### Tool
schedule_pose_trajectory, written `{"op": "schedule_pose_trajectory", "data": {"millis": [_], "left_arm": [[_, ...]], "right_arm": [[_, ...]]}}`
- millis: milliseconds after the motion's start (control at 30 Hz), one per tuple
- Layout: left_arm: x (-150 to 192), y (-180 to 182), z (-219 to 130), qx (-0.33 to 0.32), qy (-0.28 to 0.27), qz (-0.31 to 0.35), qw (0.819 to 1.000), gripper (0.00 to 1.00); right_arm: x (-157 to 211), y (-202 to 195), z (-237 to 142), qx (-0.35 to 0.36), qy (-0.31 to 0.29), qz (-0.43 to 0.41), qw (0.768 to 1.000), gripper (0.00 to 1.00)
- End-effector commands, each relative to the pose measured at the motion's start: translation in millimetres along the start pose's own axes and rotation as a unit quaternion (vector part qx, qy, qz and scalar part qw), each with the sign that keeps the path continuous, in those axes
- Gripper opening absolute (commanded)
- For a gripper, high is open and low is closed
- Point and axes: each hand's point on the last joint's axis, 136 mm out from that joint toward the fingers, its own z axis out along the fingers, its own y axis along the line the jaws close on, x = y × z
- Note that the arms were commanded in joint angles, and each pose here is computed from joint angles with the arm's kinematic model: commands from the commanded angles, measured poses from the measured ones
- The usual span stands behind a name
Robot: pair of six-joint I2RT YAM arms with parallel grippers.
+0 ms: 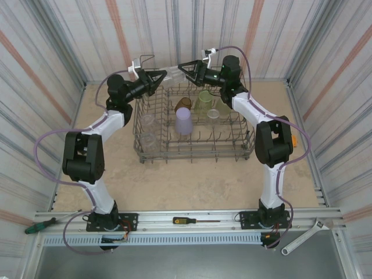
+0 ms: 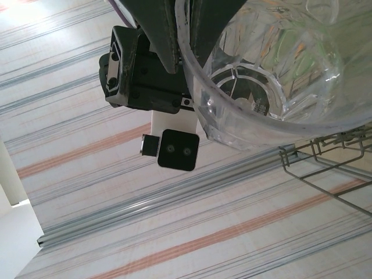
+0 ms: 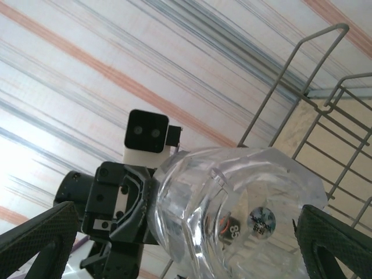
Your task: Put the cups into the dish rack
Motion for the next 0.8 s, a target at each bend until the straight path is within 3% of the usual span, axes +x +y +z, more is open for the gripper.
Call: {"op": "schedule_pose_trajectory", "data": {"millis": [0, 400, 567, 767], "left_arm": [[8.5, -44.8, 7.4, 0.059, 0.017, 0.041, 0.997, 0.00], [9.6, -51.6, 4.6, 0.060, 0.015, 0.045, 0.997, 0.00], [9.5, -49.0, 4.6, 0.058, 0.014, 0.043, 0.997, 0.00], [8.4, -47.5, 5.5, 0.060, 0.013, 0.041, 0.997, 0.00]], "right_arm": [[4.4, -3.3, 7.2, 0.003, 0.011, 0.014, 1.000, 0.98], [-5.4, -30.4, -11.2, 0.063, -0.025, 0.029, 0.997, 1.00], [0.7, -19.7, -4.2, 0.039, -0.011, 0.028, 0.999, 1.00], [5.7, -2.9, 1.4, 0.020, -0.004, 0.012, 1.000, 0.90]]}}
